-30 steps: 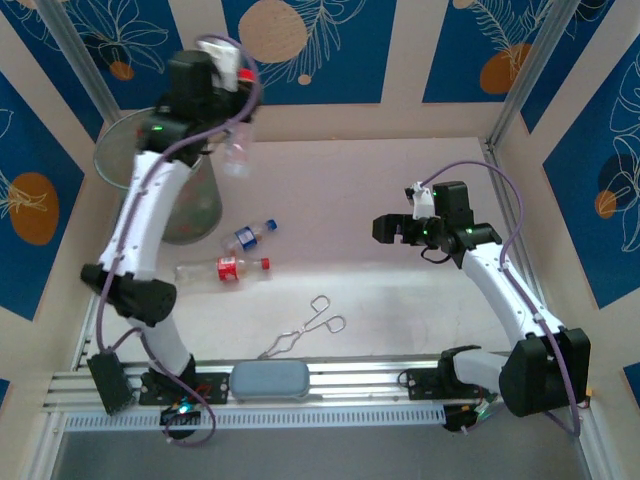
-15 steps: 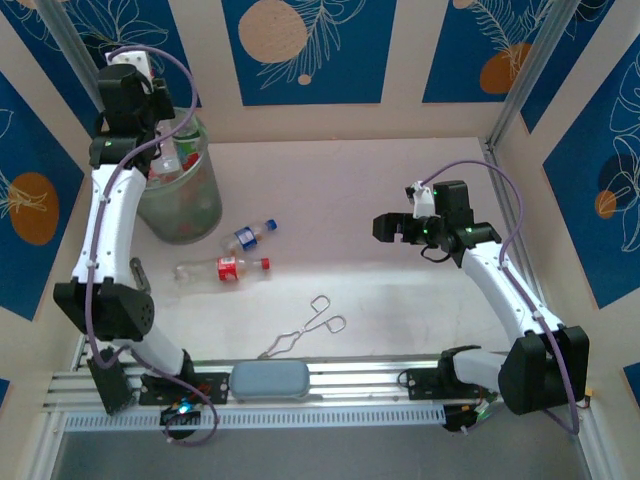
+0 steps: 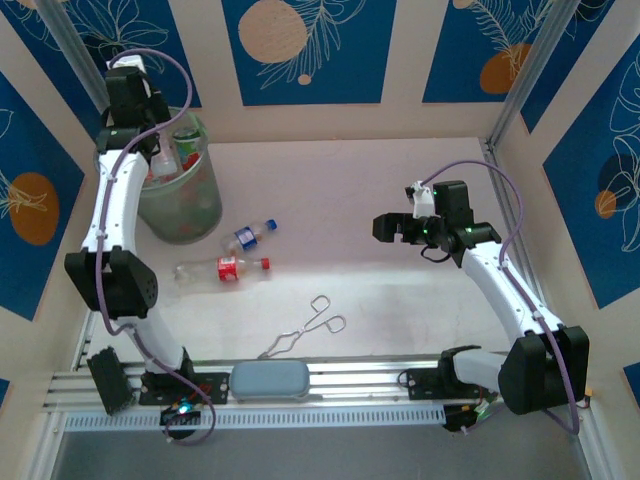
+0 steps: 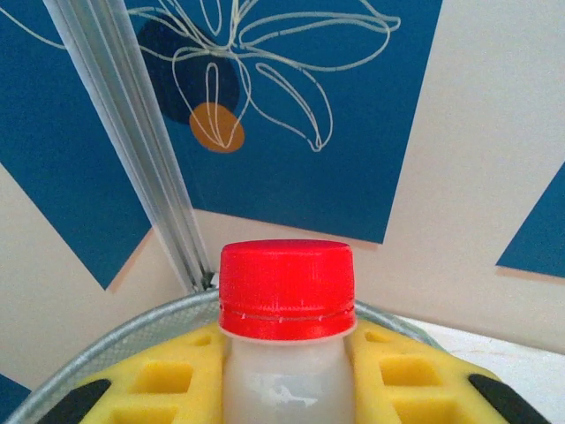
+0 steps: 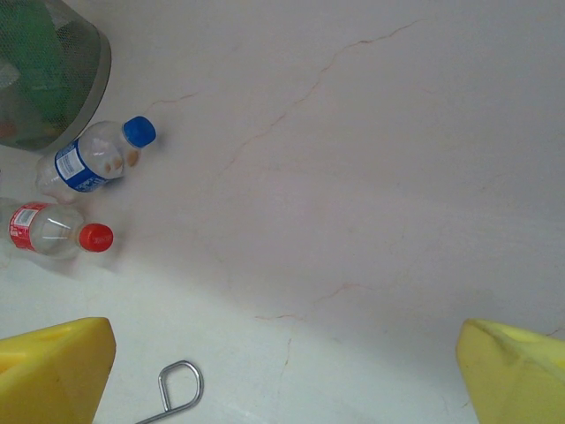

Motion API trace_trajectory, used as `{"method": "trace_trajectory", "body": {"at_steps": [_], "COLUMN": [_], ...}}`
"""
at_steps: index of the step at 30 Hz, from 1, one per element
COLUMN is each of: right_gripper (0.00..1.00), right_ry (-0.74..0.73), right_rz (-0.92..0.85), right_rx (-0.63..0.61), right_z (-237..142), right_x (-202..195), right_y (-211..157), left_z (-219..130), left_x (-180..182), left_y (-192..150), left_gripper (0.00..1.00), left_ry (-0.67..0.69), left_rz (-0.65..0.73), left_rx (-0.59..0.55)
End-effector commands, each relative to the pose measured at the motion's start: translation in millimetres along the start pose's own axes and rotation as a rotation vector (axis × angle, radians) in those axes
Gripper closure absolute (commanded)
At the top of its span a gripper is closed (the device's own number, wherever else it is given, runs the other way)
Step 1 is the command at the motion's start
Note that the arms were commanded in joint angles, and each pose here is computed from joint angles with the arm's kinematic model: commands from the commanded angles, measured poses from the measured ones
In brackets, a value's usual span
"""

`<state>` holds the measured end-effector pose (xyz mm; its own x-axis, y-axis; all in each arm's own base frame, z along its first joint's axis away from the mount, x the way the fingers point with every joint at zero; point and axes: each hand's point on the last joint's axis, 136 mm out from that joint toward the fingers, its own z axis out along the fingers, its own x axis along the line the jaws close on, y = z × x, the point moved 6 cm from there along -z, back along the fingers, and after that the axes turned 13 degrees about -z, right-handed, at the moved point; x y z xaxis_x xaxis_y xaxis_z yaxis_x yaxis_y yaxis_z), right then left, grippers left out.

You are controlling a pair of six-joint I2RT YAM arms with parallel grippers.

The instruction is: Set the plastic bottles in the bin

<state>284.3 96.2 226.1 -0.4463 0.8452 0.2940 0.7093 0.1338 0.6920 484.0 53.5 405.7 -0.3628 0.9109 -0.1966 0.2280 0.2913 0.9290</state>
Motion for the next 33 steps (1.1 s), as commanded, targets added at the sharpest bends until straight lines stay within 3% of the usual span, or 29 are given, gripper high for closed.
{"method": "trace_trajectory", "body": {"at_steps": [1, 10, 14, 16, 17, 21, 28, 33], "right_gripper": [0.01, 0.01, 0.01, 0.01, 0.01, 0.01, 0.01, 0.01], "right_ry": [0.013, 0.004, 0.002, 0.003, 0.004, 0.007, 0.009, 0.018], "right_rz": [-0.005, -0.001, -0.008, -0.008, -0.009, -0.005, -0.005, 0.001], "right_rx": [0.003, 0.008, 0.001, 0.0, -0.001, 0.002, 0.001, 0.006], "right_z": [0.2, 1.2, 0.7, 1.2, 1.5, 2.7, 3.2, 7.5], "right_x": [1.4, 0.0, -0.1, -0.5, -0.3, -0.3, -0.1, 0.2], "right_y": [1.9, -1.2, 1.8, 2.9, 3.3, 2.6, 2.5, 0.8], "left_z": [13.7, 35.7, 37.1, 38.0, 37.8, 30.9, 0.7, -19.8], "left_x": [7.1, 14.2, 19.2, 22.6, 24.5, 29.5, 36.6, 32.7], "left_y": [-15.6, -58.4, -70.3, -76.3, -77.4, -69.7, -25.4, -17.5], "left_gripper": [0.75, 0.7, 0.57, 0.42, 0.39, 0.31, 0.24, 0.21], "left_ry": [0.01, 0.03, 0.03, 0.027, 0.032, 0.024, -0.004, -0.074], "left_rz": [-0.031, -0.066, -0.074, -0.089, -0.099, -0.123, -0.135, -0.144], "left_rx": [0.047, 0.209, 0.254, 0.275, 0.277, 0.259, 0.177, 0.19]}}
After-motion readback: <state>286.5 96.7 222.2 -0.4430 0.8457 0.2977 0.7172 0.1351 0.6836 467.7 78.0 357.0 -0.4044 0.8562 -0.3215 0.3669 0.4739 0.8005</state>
